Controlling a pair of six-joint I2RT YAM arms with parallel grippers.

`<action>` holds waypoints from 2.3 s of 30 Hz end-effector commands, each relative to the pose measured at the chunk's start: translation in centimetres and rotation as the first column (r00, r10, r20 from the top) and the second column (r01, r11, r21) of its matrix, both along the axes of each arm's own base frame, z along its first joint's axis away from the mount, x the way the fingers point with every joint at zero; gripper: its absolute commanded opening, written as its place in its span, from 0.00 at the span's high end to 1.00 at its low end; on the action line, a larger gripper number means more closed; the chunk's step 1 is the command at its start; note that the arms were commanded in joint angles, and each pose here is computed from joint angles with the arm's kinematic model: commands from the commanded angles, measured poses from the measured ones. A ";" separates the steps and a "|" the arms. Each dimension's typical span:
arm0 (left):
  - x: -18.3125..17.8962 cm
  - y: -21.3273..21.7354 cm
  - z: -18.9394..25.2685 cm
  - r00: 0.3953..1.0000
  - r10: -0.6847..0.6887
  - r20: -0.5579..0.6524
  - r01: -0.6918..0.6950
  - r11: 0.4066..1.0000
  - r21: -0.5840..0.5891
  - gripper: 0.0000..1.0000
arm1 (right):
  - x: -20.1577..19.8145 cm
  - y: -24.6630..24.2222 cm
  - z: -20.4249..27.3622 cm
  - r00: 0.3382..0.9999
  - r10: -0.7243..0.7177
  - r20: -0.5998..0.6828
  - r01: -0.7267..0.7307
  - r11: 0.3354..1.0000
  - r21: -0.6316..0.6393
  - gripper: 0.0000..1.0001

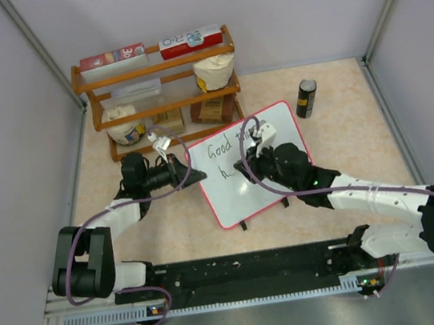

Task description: Write a sentence on the whiteboard

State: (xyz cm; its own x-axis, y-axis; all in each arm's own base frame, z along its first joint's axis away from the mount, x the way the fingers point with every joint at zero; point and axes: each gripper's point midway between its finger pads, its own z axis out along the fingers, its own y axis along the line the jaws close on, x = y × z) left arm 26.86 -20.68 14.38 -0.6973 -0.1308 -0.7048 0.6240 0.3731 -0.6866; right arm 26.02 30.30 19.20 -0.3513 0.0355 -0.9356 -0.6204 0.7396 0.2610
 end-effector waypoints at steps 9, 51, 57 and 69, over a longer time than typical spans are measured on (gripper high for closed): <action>-2.0 0.0 -4.3 0.996 -0.074 0.051 0.067 0.991 0.119 1.00 | 1.8 -0.9 5.7 0.997 -0.050 0.064 0.041 0.991 0.125 1.00; -2.0 0.0 -4.3 0.996 -0.074 0.051 0.067 0.991 0.119 1.00 | 1.2 -0.1 0.5 1.000 0.007 -0.025 -0.006 0.999 0.038 1.00; -2.0 0.0 -4.3 0.996 -0.074 0.051 0.067 0.991 0.119 1.00 | 1.3 -0.7 0.1 1.000 -0.012 -0.021 0.012 1.000 0.017 1.00; -2.0 0.0 -4.2 0.996 -0.074 0.052 0.067 0.991 0.119 1.00 | 2.4 -1.2 1.9 0.998 -0.059 0.016 0.058 0.998 0.032 1.00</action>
